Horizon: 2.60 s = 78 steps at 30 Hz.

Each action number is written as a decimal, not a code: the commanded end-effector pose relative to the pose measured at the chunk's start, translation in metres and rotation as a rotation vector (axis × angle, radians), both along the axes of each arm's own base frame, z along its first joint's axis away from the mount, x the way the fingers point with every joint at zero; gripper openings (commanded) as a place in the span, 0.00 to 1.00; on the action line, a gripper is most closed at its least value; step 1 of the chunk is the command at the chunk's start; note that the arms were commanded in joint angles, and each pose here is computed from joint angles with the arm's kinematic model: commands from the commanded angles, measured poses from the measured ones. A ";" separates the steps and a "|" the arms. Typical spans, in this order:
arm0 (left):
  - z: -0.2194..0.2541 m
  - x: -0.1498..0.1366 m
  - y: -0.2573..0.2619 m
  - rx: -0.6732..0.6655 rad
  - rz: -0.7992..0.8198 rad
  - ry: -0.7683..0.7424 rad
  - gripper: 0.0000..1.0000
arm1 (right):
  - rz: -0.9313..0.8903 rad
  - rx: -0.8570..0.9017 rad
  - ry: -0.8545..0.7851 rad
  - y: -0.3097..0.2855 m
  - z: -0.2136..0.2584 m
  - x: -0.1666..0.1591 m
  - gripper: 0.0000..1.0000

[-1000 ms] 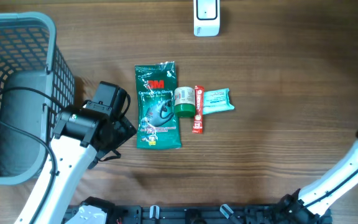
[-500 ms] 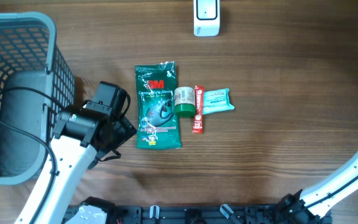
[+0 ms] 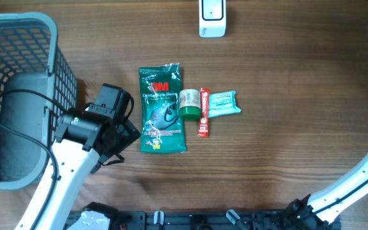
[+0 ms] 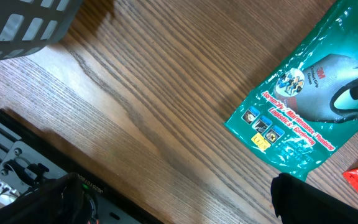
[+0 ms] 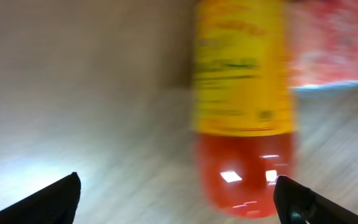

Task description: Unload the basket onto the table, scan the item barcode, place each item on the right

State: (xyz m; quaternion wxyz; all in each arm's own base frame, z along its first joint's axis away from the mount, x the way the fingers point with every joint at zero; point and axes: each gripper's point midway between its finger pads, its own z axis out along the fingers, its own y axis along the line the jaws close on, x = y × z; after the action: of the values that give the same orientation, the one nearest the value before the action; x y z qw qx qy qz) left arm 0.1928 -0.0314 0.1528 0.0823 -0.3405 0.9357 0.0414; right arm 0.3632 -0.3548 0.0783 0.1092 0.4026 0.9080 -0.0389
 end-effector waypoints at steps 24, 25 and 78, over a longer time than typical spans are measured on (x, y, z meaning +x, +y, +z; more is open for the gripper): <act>0.000 0.000 0.000 0.001 0.012 -0.002 1.00 | 0.813 0.419 0.169 0.477 0.018 -0.002 0.88; 0.000 0.000 0.000 0.001 0.012 -0.002 1.00 | 0.765 0.426 0.183 0.479 0.008 -0.005 0.88; 0.000 0.000 0.000 0.001 0.012 -0.002 1.00 | -0.146 1.189 0.606 0.535 0.128 -0.136 0.04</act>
State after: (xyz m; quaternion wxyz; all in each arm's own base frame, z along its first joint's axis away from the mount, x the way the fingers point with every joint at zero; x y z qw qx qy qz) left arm 0.1928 -0.0314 0.1528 0.0823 -0.3405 0.9357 0.0414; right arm 0.2211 0.1670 0.1877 -0.3745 0.4420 0.7613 0.2910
